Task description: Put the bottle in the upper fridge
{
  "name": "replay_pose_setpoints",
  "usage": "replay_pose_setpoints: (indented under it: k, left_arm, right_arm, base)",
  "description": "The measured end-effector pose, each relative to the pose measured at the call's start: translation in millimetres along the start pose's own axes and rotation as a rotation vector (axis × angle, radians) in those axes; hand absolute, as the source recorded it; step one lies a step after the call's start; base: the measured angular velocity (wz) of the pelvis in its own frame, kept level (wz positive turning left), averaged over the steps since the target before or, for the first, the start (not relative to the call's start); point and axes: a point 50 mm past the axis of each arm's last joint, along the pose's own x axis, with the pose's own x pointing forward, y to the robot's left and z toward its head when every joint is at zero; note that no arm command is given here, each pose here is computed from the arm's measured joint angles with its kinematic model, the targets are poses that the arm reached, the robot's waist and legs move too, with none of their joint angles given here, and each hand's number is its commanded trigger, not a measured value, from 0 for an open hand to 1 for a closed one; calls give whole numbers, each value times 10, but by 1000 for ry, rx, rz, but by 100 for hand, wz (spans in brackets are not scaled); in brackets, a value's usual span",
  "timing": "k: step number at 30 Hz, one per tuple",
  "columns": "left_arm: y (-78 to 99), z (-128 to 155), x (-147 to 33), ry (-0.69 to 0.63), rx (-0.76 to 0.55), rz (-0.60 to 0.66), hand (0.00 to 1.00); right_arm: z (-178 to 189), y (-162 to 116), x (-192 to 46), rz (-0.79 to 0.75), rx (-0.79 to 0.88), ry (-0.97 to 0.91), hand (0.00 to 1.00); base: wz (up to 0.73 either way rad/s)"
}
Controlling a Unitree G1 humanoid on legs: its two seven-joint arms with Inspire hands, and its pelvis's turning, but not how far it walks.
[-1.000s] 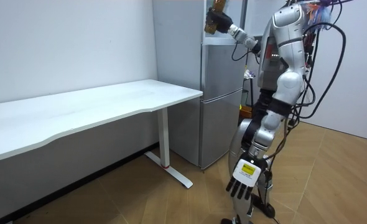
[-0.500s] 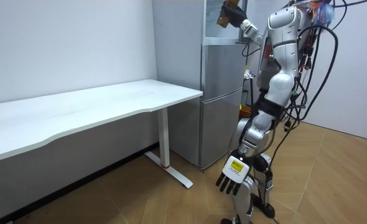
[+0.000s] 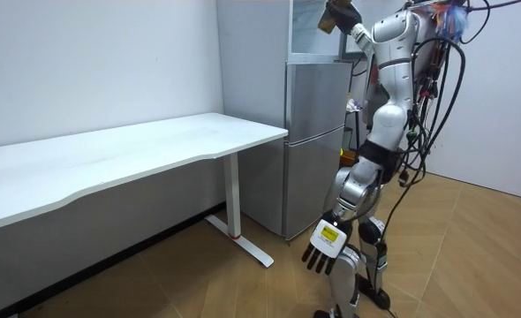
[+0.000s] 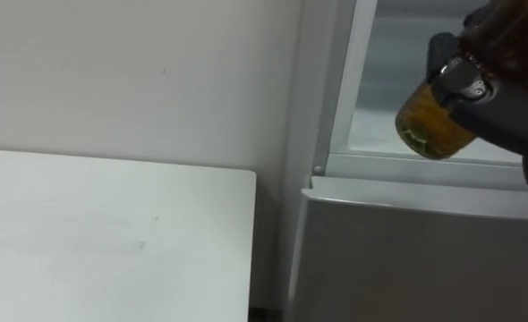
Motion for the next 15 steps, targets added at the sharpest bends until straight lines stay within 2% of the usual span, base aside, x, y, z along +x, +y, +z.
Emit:
replay_pose_setpoints:
  k: [8,15]
  left_arm:
    - [6,-7,-4,6,0,3,0]
    - [44,14,-13,-2,-4,21,0]
  right_arm:
    - [-259,-178,6,-81,-31,137,100]
    - [-440,-372,231,-209,-8,216,100]
  base:
    - [0]
    - [3]
